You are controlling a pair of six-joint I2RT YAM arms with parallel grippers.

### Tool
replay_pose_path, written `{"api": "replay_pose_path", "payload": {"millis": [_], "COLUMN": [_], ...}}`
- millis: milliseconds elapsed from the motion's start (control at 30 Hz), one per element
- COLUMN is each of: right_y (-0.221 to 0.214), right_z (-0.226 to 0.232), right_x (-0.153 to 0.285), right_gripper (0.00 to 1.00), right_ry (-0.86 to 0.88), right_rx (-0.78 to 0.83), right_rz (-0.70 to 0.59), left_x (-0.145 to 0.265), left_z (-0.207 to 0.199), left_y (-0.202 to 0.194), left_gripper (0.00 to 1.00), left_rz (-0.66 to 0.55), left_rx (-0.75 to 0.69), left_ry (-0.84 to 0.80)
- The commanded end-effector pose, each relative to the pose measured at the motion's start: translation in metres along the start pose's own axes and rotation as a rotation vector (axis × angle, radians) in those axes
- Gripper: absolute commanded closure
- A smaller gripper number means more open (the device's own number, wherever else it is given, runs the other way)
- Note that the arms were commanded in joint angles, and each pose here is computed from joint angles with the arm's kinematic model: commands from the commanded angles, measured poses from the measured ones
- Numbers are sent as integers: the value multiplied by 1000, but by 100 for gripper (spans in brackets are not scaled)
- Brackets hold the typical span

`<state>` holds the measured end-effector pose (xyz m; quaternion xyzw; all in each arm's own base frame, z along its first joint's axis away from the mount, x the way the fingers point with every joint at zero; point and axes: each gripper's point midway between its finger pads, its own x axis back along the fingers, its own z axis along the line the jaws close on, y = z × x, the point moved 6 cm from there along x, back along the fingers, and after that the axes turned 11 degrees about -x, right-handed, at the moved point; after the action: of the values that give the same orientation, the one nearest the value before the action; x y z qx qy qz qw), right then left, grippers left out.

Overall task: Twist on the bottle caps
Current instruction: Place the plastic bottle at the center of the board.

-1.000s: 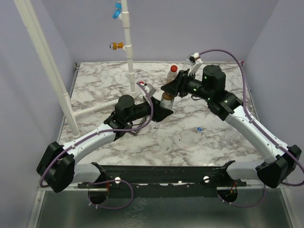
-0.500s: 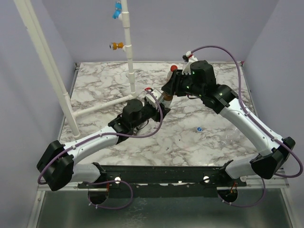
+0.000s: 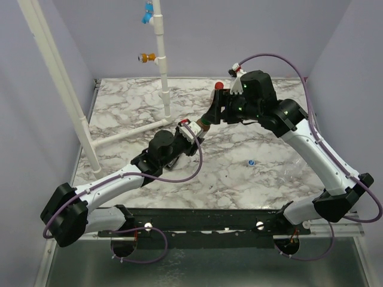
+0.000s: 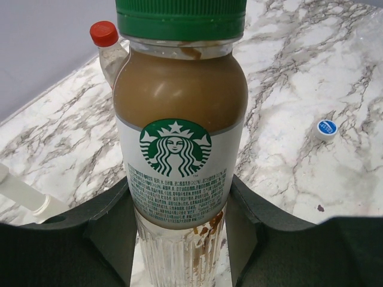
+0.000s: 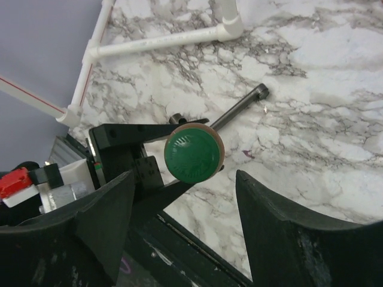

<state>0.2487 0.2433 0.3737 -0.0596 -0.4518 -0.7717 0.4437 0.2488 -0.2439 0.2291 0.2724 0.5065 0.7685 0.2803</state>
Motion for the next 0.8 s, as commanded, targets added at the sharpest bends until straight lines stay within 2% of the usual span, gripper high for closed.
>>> {"api": "replay_pose_path", "payload": {"millis": [0,300,533,767], "right_y": [-25,-32,-32,-28], "right_z": [-8,-6,-8,-10], "right_x": [-5,-20,-26,-24], "right_gripper": [30,34,49,45], "right_ry": [-15,-8,-60,-91], "right_rx": [6,7,9,-6], "right_rz": [144,184,170,133], "left_x": [5,4,5,5], "left_z": [1,-7,-9,-12], "left_y": [10,10,8,7], "left_gripper": [100,100,100,100], "left_rz": [-67,-85,-84,-89], "left_rx": [-70,-89,-92,-89], "left_ry": [-10,-46,-51,-67]}}
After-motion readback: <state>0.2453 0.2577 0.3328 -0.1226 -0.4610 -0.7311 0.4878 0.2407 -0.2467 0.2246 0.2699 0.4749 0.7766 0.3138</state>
